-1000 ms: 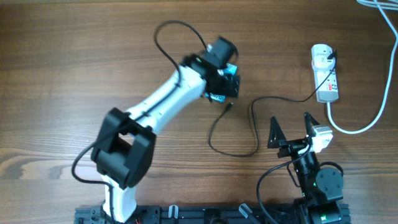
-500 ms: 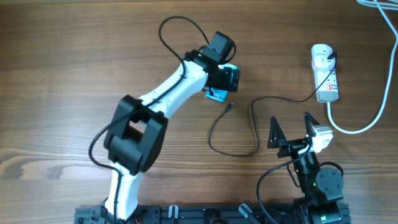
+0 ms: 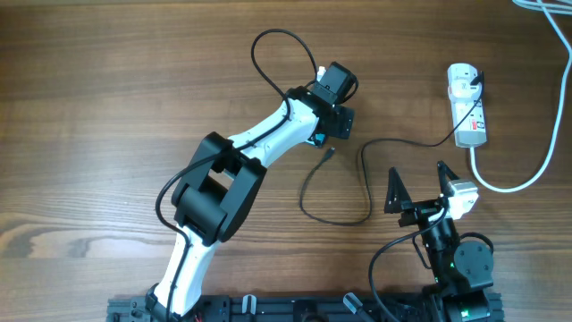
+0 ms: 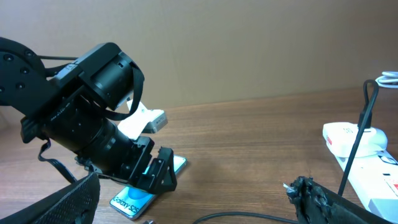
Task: Plug charger to phone and switch on socket
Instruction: 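Grasp the phone's bottom edge with the left gripper and lift it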
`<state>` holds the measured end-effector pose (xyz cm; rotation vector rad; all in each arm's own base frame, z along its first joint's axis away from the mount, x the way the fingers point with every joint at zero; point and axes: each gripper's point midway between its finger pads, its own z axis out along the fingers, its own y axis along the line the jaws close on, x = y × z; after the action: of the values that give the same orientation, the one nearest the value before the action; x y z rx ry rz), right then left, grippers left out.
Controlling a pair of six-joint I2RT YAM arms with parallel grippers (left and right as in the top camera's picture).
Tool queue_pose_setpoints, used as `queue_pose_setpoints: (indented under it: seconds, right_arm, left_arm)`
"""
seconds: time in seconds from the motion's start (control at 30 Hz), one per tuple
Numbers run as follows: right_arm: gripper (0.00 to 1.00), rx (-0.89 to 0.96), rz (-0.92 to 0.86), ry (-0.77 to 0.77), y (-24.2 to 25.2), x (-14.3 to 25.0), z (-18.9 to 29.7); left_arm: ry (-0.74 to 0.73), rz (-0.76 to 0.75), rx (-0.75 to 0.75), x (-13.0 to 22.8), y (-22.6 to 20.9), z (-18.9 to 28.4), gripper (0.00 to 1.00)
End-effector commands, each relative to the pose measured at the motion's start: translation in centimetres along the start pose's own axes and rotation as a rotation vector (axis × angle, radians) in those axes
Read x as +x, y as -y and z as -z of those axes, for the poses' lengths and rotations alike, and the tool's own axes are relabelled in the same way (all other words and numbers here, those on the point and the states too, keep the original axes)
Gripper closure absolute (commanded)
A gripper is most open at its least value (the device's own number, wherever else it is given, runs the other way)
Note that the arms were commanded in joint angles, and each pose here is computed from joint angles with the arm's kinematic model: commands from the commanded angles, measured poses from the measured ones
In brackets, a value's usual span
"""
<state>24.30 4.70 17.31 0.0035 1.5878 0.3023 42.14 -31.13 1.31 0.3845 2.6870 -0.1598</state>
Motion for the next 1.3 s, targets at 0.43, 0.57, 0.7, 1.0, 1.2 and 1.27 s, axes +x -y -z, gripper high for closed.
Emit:
queue_pose_setpoints:
  seconds: [0.43,0.57,0.7,1.0,1.2,1.27]
  right_arm:
    - [0.00,-0.007,0.010,0.010,-0.1,-0.2,0.0]
    - [0.00,-0.007,0.010,0.010,-0.1,-0.2,0.0]
    - [0.00,-0.007,0.010,0.010,-0.1,-0.2,0.0]
    - [0.00,-0.007,0.010,0.010,-0.1,-0.2,0.0]
    - [0.00,-0.007,0.010,0.010,-0.1,-0.2,0.0]
    - [0.00,-0.007,0.010,0.010,-0.1,-0.2,0.0]
  left_arm:
    - [-0.080,-0.013,-0.092,3.5,-2.4,-2.5,0.01]
    - [-0.108,-0.017,-0.102,4.2,-2.7,-2.4,0.07]
    - [-0.110,-0.017,-0.103,4.3,-2.7,-2.4,0.00]
    - [-0.177,0.024,-0.147,5.8,-4.1,-2.1,0.30]
    - [-0.315,0.182,-0.228,8.0,-9.4,-1.3,0.25]
    - [-0.379,0.252,-0.203,8.8,-11.4,-1.0,0.25]
